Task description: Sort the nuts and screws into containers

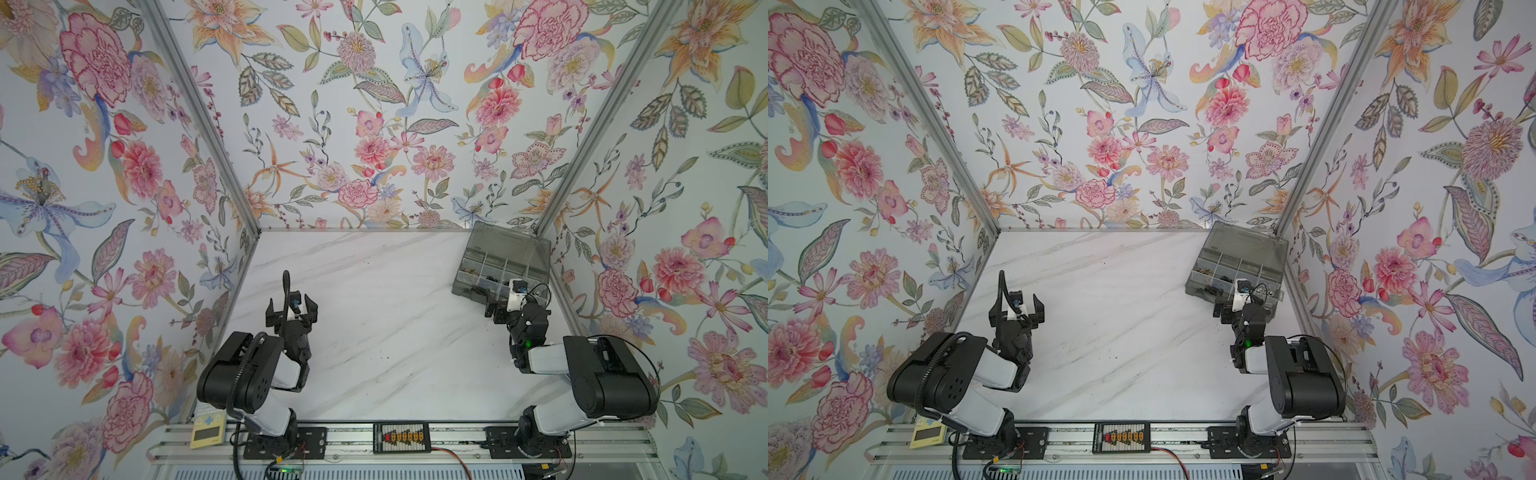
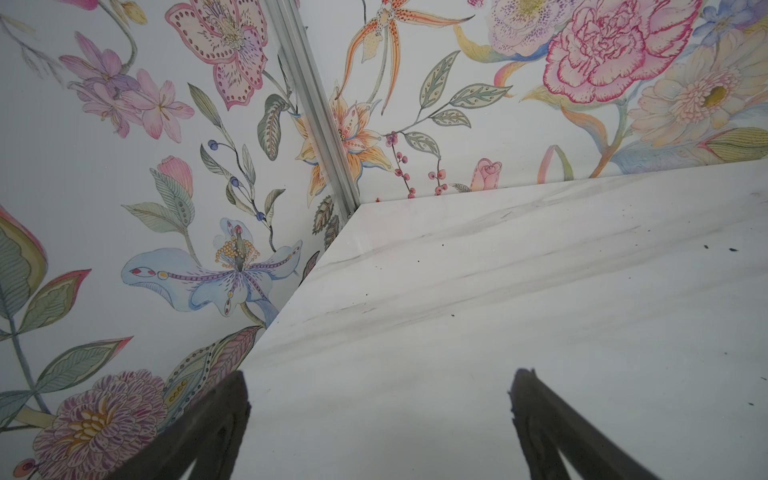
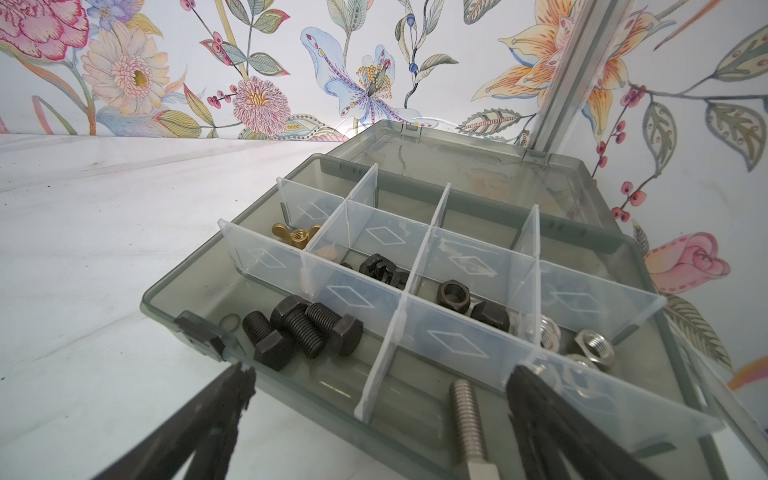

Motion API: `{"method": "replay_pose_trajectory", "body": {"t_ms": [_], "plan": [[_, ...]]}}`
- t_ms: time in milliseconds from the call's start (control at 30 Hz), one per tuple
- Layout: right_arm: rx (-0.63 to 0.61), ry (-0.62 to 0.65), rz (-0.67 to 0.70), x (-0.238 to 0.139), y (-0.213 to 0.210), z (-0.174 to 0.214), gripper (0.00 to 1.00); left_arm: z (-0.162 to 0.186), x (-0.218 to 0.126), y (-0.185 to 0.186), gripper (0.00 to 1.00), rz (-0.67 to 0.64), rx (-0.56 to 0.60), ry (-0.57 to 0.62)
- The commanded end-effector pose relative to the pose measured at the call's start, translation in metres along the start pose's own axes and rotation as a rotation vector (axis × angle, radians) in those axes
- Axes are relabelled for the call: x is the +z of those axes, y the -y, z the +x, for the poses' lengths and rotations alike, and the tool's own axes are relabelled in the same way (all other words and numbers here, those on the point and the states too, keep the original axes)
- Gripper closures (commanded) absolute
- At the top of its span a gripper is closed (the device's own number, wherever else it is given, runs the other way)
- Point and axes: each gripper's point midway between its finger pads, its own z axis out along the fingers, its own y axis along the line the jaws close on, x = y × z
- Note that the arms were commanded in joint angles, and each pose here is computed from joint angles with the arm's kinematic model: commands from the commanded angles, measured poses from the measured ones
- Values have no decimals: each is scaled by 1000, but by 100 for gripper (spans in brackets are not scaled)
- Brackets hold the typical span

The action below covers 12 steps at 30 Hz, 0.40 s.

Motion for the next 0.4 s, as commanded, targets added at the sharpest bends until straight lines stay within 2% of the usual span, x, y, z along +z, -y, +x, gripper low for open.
{"method": "replay_pose_trajectory", "body": {"t_ms": [0,367], "plan": [[3,14,9,0,1,-2,1,-12,2,-7,0,-35,-44,41],[2,15,8,0,1,-2,1,-12,2,-7,1,-36,-43,40]]}}
